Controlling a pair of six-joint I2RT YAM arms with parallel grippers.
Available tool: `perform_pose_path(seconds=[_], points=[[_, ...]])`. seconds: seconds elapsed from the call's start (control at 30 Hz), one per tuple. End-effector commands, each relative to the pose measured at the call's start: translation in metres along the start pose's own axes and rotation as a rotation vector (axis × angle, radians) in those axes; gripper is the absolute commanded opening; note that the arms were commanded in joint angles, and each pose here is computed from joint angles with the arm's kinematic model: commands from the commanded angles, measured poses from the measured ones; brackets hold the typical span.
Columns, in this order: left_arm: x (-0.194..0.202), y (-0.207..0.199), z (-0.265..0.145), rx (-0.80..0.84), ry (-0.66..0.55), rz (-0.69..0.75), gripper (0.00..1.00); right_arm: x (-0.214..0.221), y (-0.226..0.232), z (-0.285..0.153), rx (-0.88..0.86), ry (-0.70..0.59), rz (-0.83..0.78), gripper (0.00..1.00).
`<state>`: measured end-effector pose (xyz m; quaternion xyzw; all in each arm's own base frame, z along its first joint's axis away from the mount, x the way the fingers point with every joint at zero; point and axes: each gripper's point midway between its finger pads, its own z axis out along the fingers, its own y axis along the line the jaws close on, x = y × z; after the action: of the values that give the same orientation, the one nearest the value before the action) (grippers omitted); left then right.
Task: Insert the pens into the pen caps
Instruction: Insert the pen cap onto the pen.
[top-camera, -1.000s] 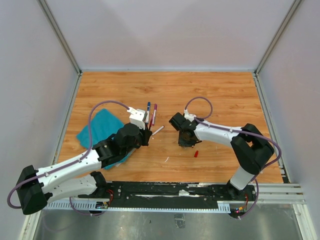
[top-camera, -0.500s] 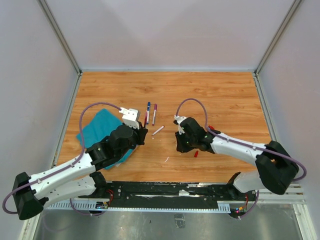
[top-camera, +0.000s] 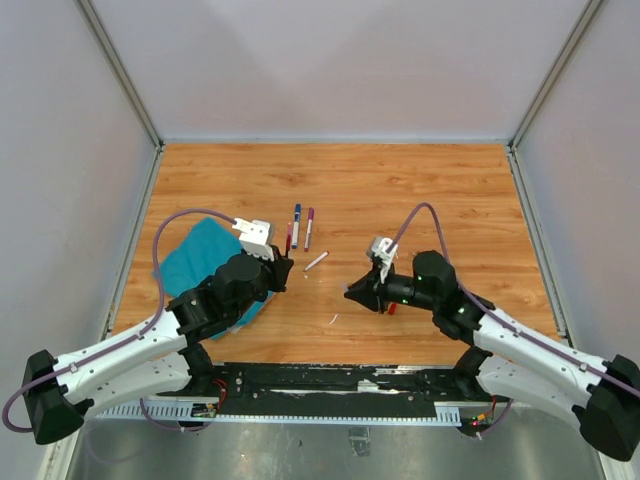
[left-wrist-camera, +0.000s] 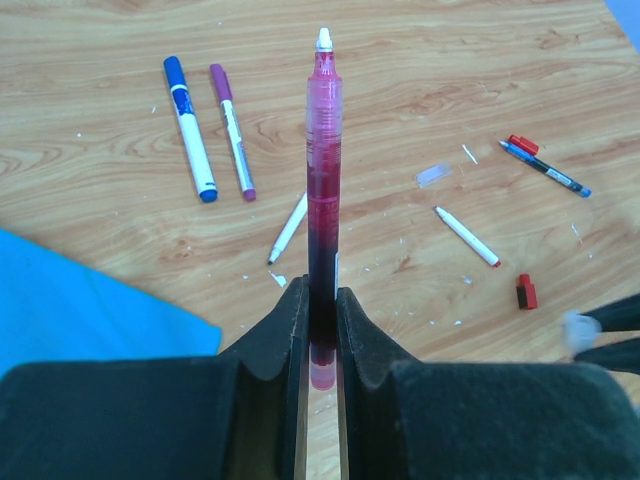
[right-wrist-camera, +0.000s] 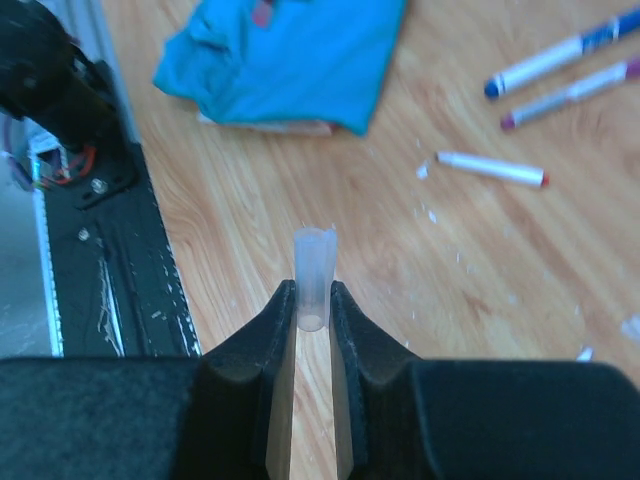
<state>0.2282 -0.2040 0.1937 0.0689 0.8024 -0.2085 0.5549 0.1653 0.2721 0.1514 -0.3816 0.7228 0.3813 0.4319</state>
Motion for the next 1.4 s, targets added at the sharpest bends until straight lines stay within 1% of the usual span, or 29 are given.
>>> perform_pose_path(seconds=[0.0,0.13,0.4,0.53,0.77,0.83,0.93,1.07,1.13,1.23,1.3,1.37], points=[[-0.008,-0.010,-0.001,0.047,-0.040,-0.032,0.00,-0.041,0.034,-0.015,-0.164,-0.226,-0.198,0.01],[-0.009,-0.014,-0.002,0.072,-0.048,-0.033,0.01,-0.055,0.050,-0.030,-0.223,-0.328,-0.332,0.01],[-0.009,-0.015,-0.003,0.091,-0.057,-0.034,0.01,-0.081,0.069,-0.059,-0.257,-0.538,-0.581,0.01],[-0.009,-0.017,-0.003,0.100,-0.059,-0.029,0.00,-0.084,0.076,-0.064,-0.281,-0.577,-0.646,0.01],[-0.008,-0.022,-0.003,0.135,-0.061,-0.018,0.00,-0.087,0.086,-0.069,-0.323,-0.607,-0.708,0.01],[-0.008,-0.026,-0.004,0.156,-0.062,-0.016,0.01,-0.093,0.081,-0.070,-0.287,-0.619,-0.698,0.01],[-0.008,-0.031,-0.005,0.186,-0.060,-0.013,0.00,-0.111,0.058,-0.068,-0.146,-0.617,-0.558,0.01],[-0.008,-0.038,-0.006,0.226,-0.059,-0.009,0.00,-0.124,0.043,-0.065,-0.072,-0.586,-0.347,0.01],[-0.009,-0.041,-0.006,0.241,-0.060,-0.008,0.00,-0.124,0.035,-0.058,-0.042,-0.535,-0.208,0.01],[-0.009,-0.043,-0.005,0.249,-0.060,-0.007,0.01,-0.126,0.013,-0.050,0.076,-0.452,0.068,0.01],[-0.010,-0.046,-0.005,0.259,-0.059,-0.009,0.00,-0.120,-0.002,-0.043,0.163,-0.385,0.242,0.01],[-0.010,-0.050,-0.005,0.277,-0.056,-0.010,0.01,-0.113,-0.009,-0.035,0.207,-0.337,0.403,0.01]])
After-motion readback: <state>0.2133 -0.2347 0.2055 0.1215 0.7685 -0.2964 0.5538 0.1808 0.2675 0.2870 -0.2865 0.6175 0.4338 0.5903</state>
